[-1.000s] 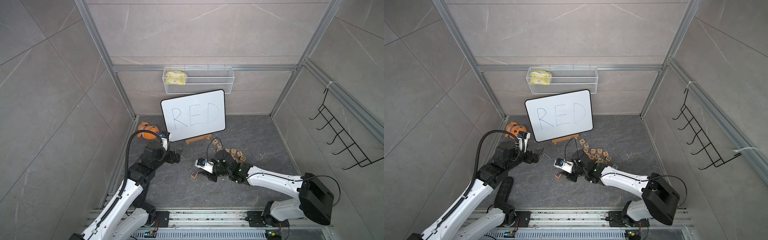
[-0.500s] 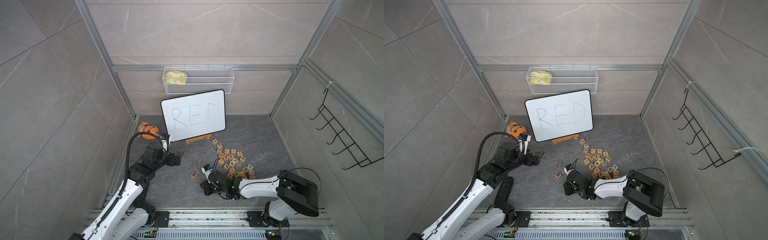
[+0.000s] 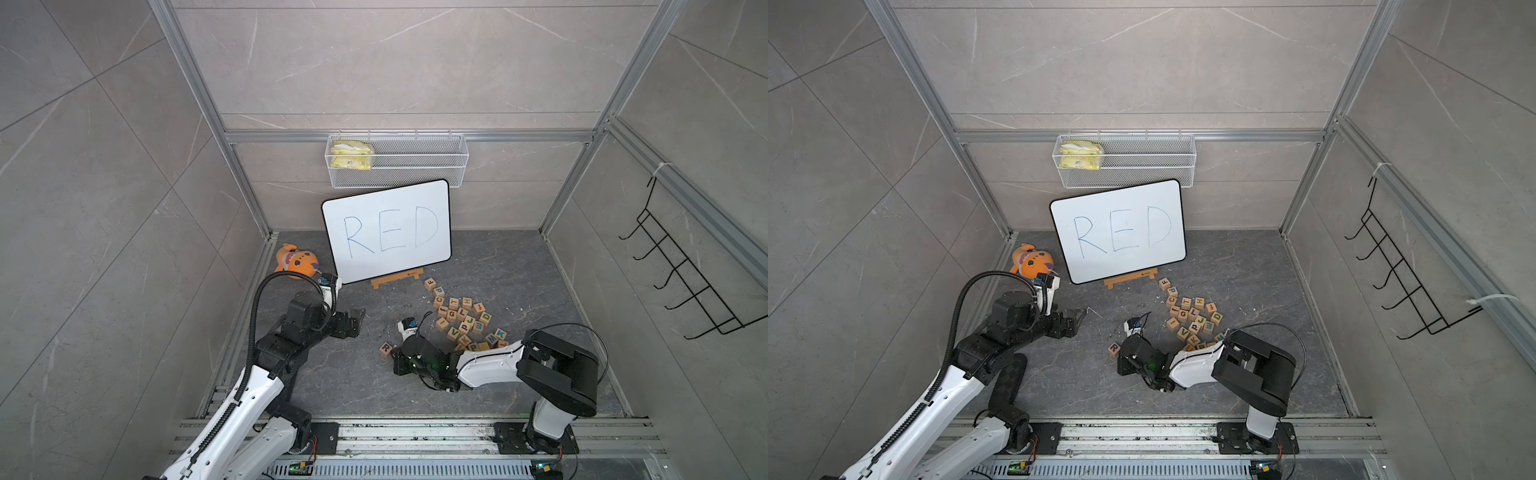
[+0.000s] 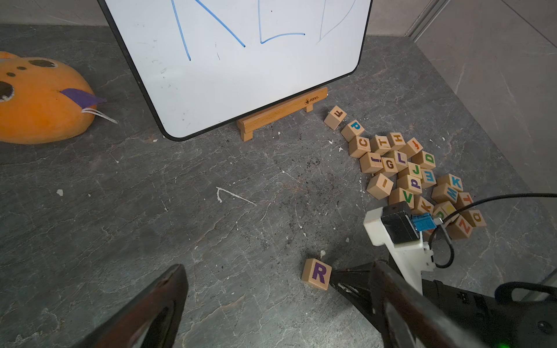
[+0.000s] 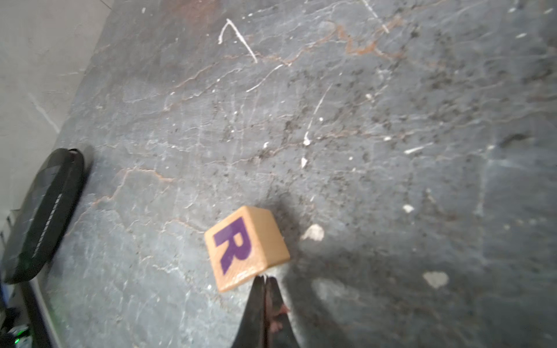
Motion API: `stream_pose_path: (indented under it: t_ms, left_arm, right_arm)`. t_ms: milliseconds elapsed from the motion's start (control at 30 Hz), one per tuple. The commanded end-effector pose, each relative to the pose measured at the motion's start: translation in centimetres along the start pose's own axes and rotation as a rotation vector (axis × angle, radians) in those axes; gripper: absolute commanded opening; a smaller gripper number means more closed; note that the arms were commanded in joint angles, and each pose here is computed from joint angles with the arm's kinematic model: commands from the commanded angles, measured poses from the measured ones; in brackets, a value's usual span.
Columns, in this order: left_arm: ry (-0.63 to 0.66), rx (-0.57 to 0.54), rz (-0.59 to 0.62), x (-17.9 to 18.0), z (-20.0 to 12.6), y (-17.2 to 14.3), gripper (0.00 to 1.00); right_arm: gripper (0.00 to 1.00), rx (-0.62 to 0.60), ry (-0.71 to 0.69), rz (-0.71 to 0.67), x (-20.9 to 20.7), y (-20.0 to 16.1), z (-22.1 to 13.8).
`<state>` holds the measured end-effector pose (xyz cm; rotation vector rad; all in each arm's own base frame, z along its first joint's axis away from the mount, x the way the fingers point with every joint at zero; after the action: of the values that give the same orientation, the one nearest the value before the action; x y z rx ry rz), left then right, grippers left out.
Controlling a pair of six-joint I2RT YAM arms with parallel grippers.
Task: Assemble the uppercase word "red" with letter blocks
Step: Adjust the letter block at the center of the board.
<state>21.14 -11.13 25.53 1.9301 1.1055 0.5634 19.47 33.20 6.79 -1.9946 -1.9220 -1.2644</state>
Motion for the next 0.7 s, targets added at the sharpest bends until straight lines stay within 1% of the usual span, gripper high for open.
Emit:
stream_pose_path:
  t_ms: [0,167,367,667]
  left_arm:
    - [-0.012,-0.026,-0.012,-0.1,-0.4,0.3,0.97]
    - [-0.015,-0.030,-0.013,-0.1,-0.4,0.4,0.97]
    - [-0.017,-0.032,-0.012,-0.2,-0.3,0.3,0.97]
    - [-0.014,-0.042,-0.013,-0.1,-0.5,0.4,0.97]
  right_arm:
    - [0.00,-0.024,0.009,0.014,0.5,0.6,1.1]
    - [0.00,-0.026,0.018,0.019,0.7,0.7,1.7]
    - [0.00,-0.027,0.028,-0.007,1.6,1.1,2.2]
    - [0.00,-0.038,0.023,-0.004,1.5,1.1,2.4]
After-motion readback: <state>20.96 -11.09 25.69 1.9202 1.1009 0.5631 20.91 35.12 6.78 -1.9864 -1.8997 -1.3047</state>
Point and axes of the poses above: each gripper's point midway between its finger pads, its own z axis out along the fingers, its own x axis along the line the jaws close on, y = z × x, the point moved 6 cm from there along -z, back along the fingers, and after that the axes turned 15 degrees about z, right-handed, at the moved point
